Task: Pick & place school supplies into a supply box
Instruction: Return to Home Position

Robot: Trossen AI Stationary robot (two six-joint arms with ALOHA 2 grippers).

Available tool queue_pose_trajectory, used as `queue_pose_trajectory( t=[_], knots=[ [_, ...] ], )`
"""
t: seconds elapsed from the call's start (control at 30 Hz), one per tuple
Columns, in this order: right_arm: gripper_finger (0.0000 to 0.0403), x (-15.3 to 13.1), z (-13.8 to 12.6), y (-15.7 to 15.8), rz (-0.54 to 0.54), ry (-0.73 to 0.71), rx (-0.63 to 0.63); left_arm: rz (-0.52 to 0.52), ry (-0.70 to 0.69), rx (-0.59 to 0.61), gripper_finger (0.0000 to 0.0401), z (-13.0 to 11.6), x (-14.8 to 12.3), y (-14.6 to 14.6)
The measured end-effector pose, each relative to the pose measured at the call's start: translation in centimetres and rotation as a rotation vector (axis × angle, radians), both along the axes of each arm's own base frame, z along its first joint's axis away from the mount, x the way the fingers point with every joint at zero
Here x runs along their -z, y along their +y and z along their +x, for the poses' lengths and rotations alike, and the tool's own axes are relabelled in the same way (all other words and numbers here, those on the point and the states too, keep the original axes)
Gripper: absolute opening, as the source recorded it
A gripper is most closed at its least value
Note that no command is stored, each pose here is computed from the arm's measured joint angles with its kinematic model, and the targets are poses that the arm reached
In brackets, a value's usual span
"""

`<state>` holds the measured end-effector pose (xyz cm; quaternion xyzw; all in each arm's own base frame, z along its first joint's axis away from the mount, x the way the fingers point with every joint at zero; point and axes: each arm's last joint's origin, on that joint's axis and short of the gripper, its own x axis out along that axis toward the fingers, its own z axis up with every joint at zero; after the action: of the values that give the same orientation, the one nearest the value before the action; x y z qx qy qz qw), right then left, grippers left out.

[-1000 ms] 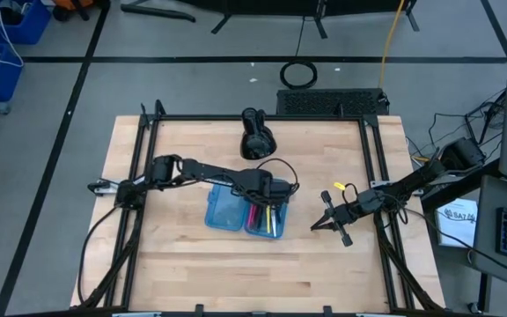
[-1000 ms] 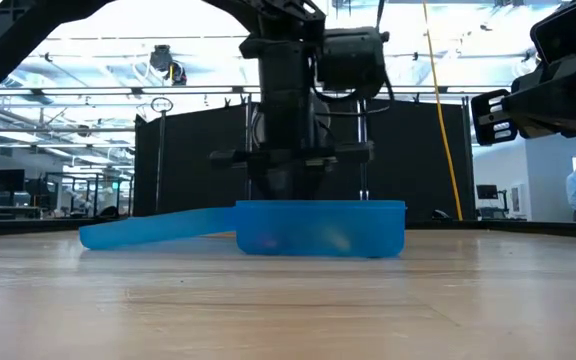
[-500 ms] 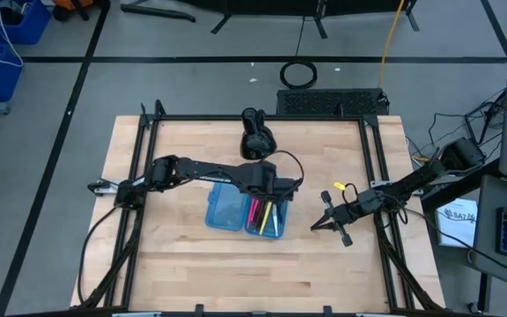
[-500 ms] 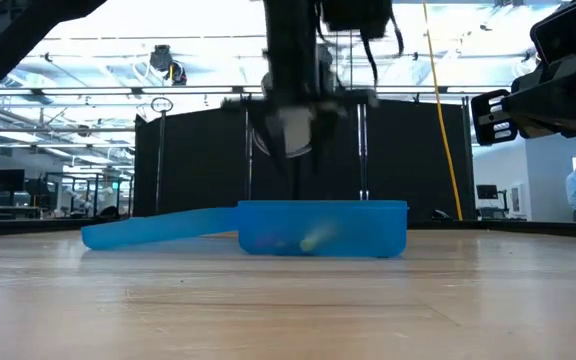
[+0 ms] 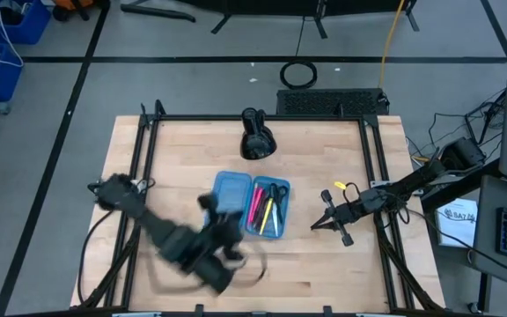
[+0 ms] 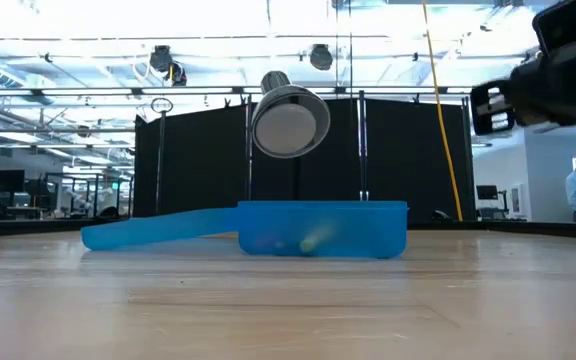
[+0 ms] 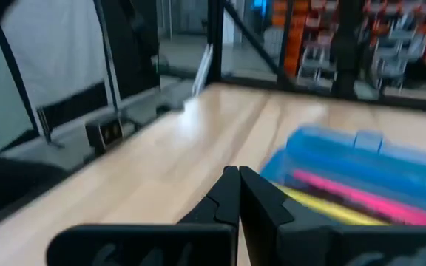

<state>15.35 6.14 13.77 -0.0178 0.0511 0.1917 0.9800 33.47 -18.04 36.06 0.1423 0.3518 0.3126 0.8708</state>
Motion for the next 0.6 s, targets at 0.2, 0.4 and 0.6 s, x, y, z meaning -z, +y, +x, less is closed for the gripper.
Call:
queue_pose_trajectory(
  t=[0.2, 0.4, 0.6],
  knots=[
    [0.0000, -0.9, 0.0, 0.1, 0.023, -0.089, -0.024, 0.039, 0.005, 0.292, 0.0005, -4.6, 1.0, -2.9],
    [0.0000, -1.4, 0.3, -0.6, 0.021, -0.142, 0.025, -0.051, -0.131, 0.518, 0.0004, -6.9, 5.1, 0.3],
    [0.0000, -1.8, 0.5, -2.7, 0.075, -0.140, 0.155, -0.080, -0.391, 0.597, 0.0002, -11.5, 6.8, 4.8]
  ],
)
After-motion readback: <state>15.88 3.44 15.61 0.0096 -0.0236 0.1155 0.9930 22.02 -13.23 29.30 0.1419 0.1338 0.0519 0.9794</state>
